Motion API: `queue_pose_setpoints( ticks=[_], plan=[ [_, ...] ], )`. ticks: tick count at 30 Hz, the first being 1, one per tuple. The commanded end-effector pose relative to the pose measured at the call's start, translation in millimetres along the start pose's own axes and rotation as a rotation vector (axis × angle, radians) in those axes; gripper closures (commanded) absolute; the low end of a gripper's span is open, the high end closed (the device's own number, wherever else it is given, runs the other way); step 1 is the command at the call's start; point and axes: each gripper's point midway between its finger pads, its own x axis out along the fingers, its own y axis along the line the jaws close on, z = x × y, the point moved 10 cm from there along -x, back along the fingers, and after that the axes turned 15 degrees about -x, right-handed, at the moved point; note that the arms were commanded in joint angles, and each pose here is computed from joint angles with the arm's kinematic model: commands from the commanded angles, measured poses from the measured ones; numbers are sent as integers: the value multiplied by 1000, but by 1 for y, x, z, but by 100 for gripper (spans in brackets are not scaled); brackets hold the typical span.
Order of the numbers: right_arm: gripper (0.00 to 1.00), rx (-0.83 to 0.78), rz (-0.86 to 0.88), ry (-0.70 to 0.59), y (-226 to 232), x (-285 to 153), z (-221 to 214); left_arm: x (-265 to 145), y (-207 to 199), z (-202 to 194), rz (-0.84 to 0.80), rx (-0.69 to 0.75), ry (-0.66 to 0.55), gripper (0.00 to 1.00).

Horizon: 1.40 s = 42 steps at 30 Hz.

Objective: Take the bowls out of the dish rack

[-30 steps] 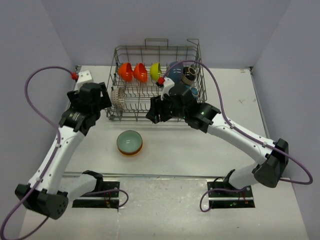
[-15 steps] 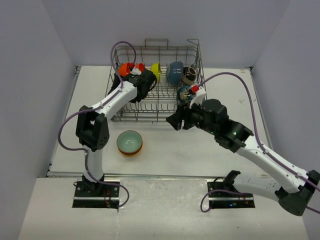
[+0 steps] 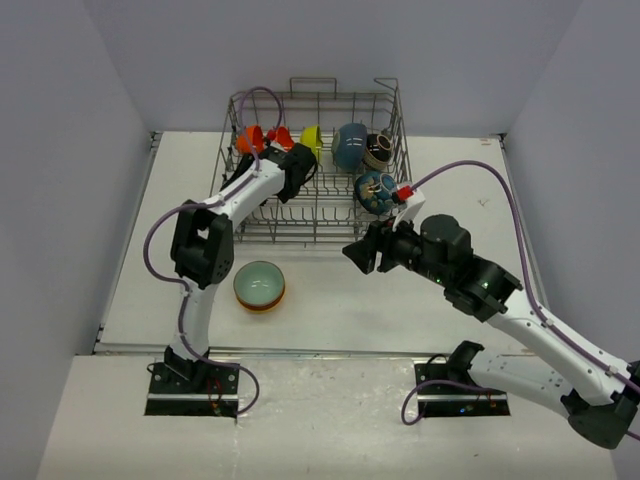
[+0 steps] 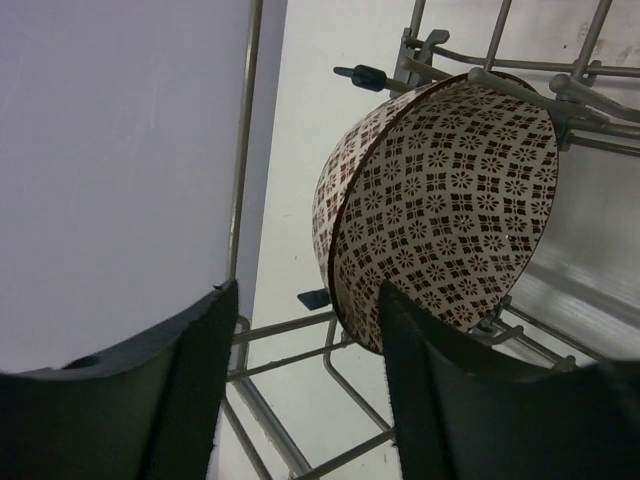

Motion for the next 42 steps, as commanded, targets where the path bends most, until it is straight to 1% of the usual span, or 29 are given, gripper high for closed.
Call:
queue_pose_setpoints(
  ticks=[1, 5, 7, 10, 14, 15, 17, 18, 20, 21, 22, 29, 31, 34, 35, 37, 38, 40, 42],
  plan=[
    [38, -25, 34, -58, 2, -7, 8, 10, 4, 9, 56, -11, -19, 46],
    [38, -32, 50, -52, 3, -4, 8, 18, -5, 7, 64, 24, -19, 55],
    [38, -33, 54, -47, 3, -3, 6, 22, -11, 6, 72, 36, -19, 57],
    [38, -40, 59, -49, 3, -2, 6, 23, -16, 6, 77, 44, -24, 65],
    [38, -42, 79, -57, 5, -1, 7, 25, -17, 7, 107, 54, -37, 71],
    [38, -42, 81, -53, 5, -1, 6, 25, -18, 7, 111, 57, -39, 76],
    [38, -43, 89, -55, 5, -1, 6, 24, -16, 7, 119, 53, -44, 82],
    [38, -44, 91, -53, 5, -1, 6, 22, -15, 7, 121, 51, -48, 88],
    [38, -44, 94, -54, 5, -1, 6, 19, -14, 8, 122, 47, -57, 94],
    [38, -45, 94, -56, 5, -2, 6, 18, -13, 9, 123, 48, -60, 98],
    [38, -46, 96, -57, 6, -2, 6, 17, -12, 9, 123, 48, -65, 100],
    [38, -51, 103, -62, 6, -3, 6, 11, -8, 13, 163, 55, -109, 100],
    [38, -52, 108, -65, 6, -3, 6, 8, -4, 14, 181, 76, -124, 100],
    [38, -52, 114, -67, 7, -3, 6, 3, 3, 20, 228, 92, -171, 100],
    [38, -53, 118, -68, 7, -3, 6, 0, 5, 24, 231, 75, -186, 100],
    [38, -52, 117, -66, 7, -3, 6, -3, 7, 28, 235, 104, -196, 100],
    [38, -54, 118, -68, 7, -3, 6, -4, 7, 32, 244, 89, -211, 100],
    [38, -56, 118, -71, 7, -4, 6, -8, 10, 34, 279, 134, -226, 100],
    [38, -58, 116, -76, 7, -5, 6, -12, 9, 34, 293, 135, -246, 100]
  ],
)
